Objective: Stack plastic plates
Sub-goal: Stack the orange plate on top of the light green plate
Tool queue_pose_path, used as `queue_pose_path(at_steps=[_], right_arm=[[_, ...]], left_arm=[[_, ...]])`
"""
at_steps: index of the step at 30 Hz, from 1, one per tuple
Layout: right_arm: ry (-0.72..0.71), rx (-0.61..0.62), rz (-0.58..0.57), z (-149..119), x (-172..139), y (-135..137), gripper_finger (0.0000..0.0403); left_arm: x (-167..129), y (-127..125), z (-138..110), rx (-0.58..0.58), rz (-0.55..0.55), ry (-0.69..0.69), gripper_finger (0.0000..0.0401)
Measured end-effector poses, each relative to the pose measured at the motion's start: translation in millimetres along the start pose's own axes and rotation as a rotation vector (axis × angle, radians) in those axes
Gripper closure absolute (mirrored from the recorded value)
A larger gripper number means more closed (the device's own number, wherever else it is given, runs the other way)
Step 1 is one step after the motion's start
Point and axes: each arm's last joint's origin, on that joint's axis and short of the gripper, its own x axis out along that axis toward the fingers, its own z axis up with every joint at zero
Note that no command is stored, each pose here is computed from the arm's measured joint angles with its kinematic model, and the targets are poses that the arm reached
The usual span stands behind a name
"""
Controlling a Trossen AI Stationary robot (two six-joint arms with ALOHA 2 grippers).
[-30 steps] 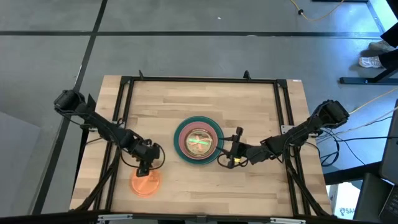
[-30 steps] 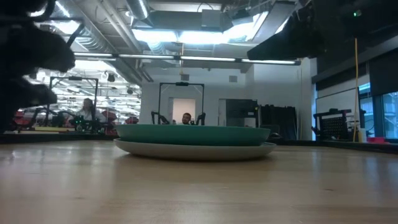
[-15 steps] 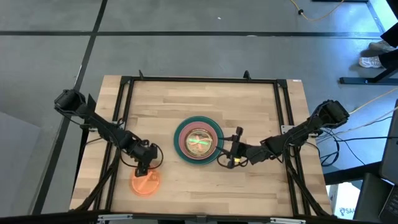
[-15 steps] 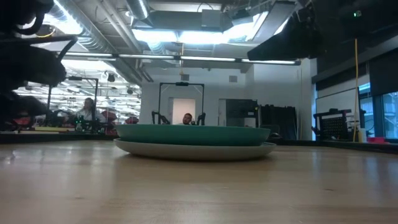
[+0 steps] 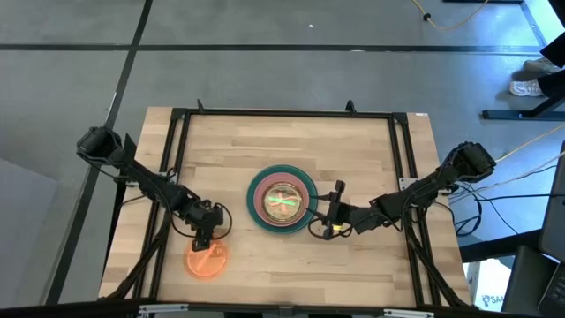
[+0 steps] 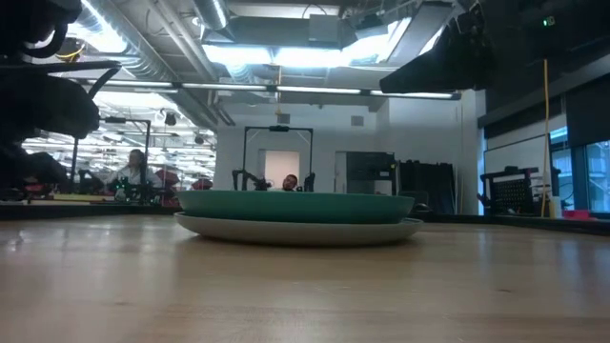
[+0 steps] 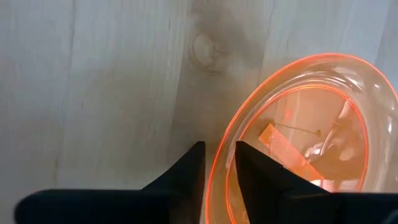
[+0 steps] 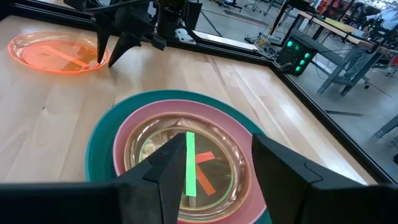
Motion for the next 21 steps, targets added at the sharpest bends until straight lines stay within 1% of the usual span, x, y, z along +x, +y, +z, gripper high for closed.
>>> queue_pose_path(at_steps=[9,16,21], right_arm=[[0.0,0.0,0.0,0.0,0.0,0.0,0.0226],[0.0,-0.001,0.0,0.0,0.0,0.0,0.0226],[0.0,-0.001,0.0,0.0,0.0,0.0,0.0226]], left_arm=[[0.5,-0.1,1.2,0.032,0.011,-0.026,0.0394],[-1.1,-4.0,7.4,0.086,-0.012,-0.076,0.0397],[-12.5,-12.6,26.5,0.152,0.003,-0.174,0.0397]])
